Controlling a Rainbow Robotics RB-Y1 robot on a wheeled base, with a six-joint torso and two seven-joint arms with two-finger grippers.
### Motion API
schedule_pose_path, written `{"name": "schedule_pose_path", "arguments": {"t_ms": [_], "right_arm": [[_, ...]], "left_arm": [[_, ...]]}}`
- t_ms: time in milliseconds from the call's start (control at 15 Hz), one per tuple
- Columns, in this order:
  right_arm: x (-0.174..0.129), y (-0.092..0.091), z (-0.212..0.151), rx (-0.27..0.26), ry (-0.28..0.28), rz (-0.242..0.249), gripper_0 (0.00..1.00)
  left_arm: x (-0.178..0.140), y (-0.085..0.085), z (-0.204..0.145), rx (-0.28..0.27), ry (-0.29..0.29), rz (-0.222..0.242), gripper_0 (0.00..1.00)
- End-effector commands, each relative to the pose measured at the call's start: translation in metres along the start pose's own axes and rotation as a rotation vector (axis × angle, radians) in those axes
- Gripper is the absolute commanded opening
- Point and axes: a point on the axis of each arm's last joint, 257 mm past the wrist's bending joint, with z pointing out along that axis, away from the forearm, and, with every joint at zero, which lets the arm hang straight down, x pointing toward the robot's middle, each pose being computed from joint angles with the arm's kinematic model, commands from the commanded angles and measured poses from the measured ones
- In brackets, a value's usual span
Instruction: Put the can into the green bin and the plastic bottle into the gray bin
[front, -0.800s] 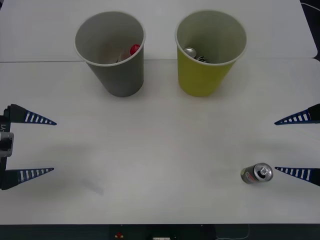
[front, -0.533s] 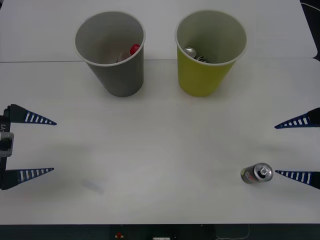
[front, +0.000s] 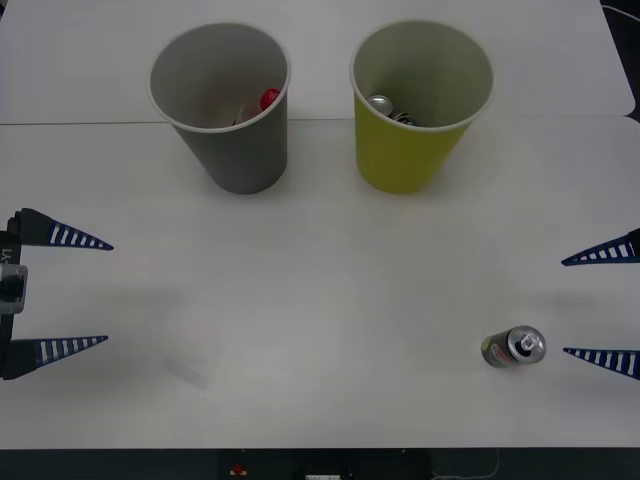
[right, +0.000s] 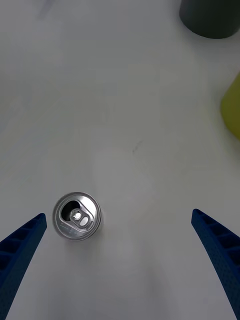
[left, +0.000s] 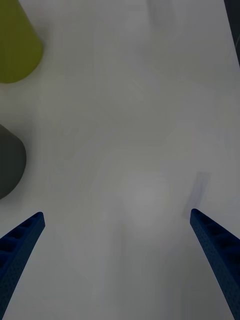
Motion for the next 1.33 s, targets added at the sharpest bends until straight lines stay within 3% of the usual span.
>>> {"name": "schedule_pose_path", "arguments": {"t_ms": [67, 400, 933, 1333], "right_arm": [[0.009, 0.011, -0.002, -0.007, -0.025, 0.04, 1.0], [0.03, 0.02, -0.009, 0.009, -0.095, 0.0, 1.0], [0.063, 0.036, -0.005, 0.074, -0.126, -0.046, 1.0], [0.065, 0.047, 0.012, 0.118, -0.172, 0.017, 1.0]], "left_arm": [[0.0, 0.0, 0.0, 0.0, 0.0, 0.0, 1.0], [0.0, 0.0, 0.0, 0.0, 0.0, 0.0, 1.0], [0.0, 0.0, 0.0, 0.0, 0.0, 0.0, 1.0], [0.0, 0.0, 0.0, 0.0, 0.0, 0.0, 1.0]]}}
